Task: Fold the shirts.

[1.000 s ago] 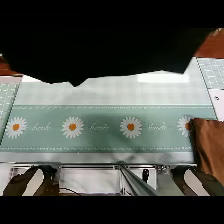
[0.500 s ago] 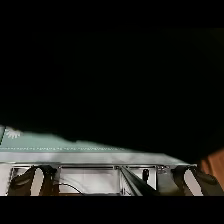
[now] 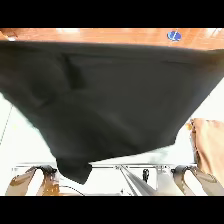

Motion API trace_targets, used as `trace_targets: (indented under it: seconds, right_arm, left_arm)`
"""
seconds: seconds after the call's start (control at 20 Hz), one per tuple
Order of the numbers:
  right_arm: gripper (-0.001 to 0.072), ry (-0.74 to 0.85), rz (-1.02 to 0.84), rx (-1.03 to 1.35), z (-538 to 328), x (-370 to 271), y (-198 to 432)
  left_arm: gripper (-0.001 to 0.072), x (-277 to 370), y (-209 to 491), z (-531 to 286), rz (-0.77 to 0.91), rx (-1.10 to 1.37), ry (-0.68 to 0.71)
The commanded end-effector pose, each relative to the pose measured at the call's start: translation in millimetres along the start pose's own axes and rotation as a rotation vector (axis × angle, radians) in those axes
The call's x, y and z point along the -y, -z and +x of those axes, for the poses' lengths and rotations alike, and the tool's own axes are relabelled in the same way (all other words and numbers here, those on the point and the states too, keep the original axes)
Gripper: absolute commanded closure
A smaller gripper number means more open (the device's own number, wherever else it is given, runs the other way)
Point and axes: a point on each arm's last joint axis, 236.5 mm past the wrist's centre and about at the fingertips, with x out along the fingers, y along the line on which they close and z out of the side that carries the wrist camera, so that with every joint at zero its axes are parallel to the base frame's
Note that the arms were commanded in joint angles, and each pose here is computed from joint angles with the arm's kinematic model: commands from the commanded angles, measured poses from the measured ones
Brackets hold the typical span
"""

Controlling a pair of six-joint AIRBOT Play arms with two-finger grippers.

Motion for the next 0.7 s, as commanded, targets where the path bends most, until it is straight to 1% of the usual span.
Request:
trace_targets:
  seconds: [0.0,0.1,0.2,0.3,0.5,0.65]
  right_arm:
    - [0.0689,-0.105,0.068,-0.126,102.3,21.3,8.5]
    - [0.0689,-0.109,0.102,-0.147,175.2,36.1,5.8]
    - [0.0689,-0.08,0.165,-0.152,233.9,63.9,3.1]
    - [0.0689,-0.068,0.242,-0.187,286.7,90.8,6.8]
    - [0.0689,-0.074,0.283,-0.273,354.1,120.3,20.0]
    - [0.0689,-0.072,0.314,-0.296,377.0,134.0,24.2]
  left_arm:
    - [0.0684,-13.4,60.8,101.3,-0.124,-0.172,0.075]
    - [0.0684,-14.3,77.9,156.9,-0.147,-0.166,0.064]
    - [0.0684,-17.2,89.9,207.5,-0.153,-0.124,0.033]
    - [0.0684,-21.7,112.4,245.4,-0.16,-0.164,0.02]
    - [0.0684,-34.0,163.6,292.1,-0.238,-0.298,0.003]
    - [0.0684,-39.4,187.0,304.4,-0.261,-0.357,-0.004]
